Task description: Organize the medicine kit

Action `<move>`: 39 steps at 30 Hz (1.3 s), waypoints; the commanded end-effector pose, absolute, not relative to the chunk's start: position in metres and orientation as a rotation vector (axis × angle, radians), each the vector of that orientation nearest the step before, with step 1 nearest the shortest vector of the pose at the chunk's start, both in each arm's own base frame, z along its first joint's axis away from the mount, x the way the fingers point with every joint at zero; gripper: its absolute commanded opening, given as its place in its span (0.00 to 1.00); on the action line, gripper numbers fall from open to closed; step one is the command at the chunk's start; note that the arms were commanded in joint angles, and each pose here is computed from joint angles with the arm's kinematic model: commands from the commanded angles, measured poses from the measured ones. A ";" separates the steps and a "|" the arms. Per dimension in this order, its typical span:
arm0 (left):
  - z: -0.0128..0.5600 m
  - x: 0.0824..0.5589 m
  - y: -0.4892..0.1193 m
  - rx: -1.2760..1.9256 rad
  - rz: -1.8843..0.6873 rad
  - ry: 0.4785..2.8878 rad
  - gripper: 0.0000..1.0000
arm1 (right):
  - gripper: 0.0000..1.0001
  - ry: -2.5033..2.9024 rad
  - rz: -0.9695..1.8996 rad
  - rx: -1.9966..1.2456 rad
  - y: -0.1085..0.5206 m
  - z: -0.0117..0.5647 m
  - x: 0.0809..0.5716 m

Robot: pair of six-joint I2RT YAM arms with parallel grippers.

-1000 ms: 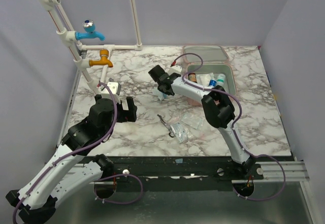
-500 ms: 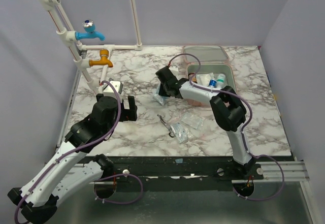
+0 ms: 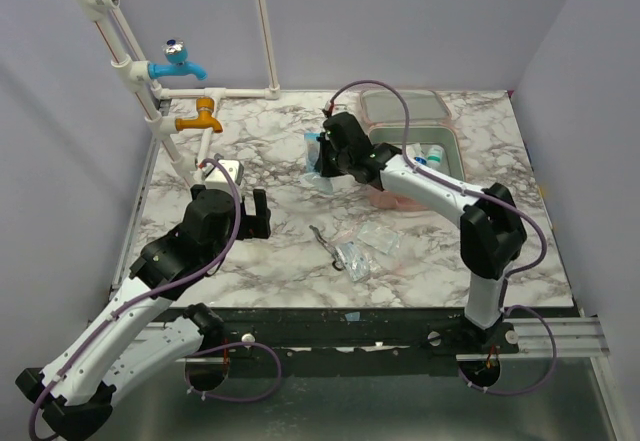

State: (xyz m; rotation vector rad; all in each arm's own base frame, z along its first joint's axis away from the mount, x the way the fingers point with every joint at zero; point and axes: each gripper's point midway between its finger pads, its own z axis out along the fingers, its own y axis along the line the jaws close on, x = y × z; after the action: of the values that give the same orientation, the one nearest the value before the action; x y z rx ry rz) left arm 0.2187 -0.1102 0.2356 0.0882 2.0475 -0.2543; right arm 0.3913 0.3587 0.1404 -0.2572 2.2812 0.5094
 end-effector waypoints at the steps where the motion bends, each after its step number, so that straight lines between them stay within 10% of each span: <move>1: 0.229 0.218 -0.107 0.101 -0.231 2.067 0.98 | 0.01 2.234 0.355 -0.330 0.329 0.166 0.387; 39: 0.225 0.218 -0.109 0.107 -0.233 2.085 0.99 | 0.01 2.013 0.074 1.281 0.138 0.117 0.449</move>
State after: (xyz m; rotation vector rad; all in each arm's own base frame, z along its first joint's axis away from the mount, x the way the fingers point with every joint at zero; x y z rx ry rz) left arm 0.2202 -0.1111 0.2308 0.0932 2.0643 -0.2428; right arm 0.4385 0.1406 0.1297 1.1428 2.0546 0.0602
